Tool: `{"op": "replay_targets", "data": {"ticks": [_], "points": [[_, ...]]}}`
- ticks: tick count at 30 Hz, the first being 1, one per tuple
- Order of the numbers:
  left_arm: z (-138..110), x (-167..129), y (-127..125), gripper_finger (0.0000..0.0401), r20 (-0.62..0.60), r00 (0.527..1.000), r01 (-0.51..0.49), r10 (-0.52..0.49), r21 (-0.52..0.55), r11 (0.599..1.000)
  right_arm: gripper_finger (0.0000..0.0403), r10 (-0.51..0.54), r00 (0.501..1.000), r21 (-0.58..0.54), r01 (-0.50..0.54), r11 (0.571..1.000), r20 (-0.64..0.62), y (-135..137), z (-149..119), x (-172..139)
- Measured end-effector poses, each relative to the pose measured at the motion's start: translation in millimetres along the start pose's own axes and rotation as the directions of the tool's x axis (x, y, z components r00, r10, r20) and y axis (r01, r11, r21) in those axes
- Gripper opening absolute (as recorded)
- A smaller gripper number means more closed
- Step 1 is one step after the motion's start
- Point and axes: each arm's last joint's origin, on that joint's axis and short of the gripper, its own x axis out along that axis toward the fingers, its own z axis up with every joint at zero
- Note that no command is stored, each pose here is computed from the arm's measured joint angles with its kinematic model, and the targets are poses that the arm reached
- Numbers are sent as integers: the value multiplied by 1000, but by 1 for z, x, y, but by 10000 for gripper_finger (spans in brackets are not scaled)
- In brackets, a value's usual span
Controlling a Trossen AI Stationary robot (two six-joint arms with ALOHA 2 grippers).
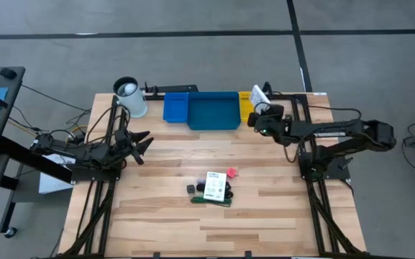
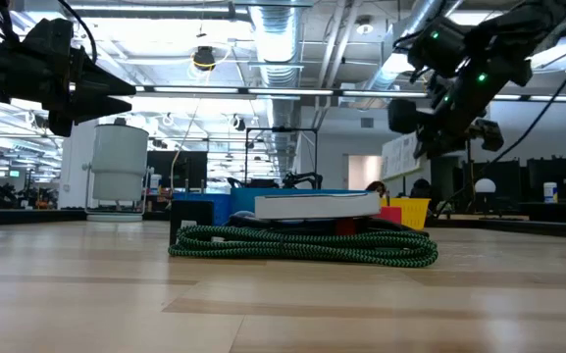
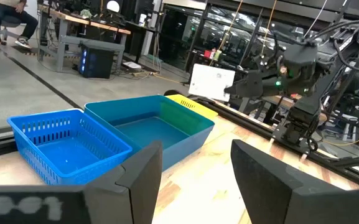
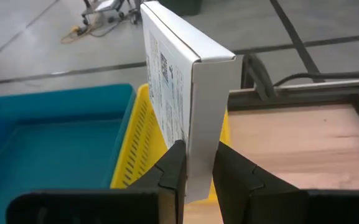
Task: Pick and place items into bin
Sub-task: Put the right white card reader box into the yellow bin
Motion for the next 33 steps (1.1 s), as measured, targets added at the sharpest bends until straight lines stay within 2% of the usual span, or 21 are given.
{"op": "replay_targets", "data": {"ticks": [13,22,33], "points": [[0,0,0,181,0,1000,0,0,0,1000,55,-78,997,-50,78,996,-11,24,7,27],[0,0,0,181,0,1000,0,0,1,1000,56,-109,991,-53,106,993,-74,26,-5,42],[0,0,0,181,0,1000,0,0,0,1000,56,-120,990,-43,117,992,-78,26,-8,44]]}}
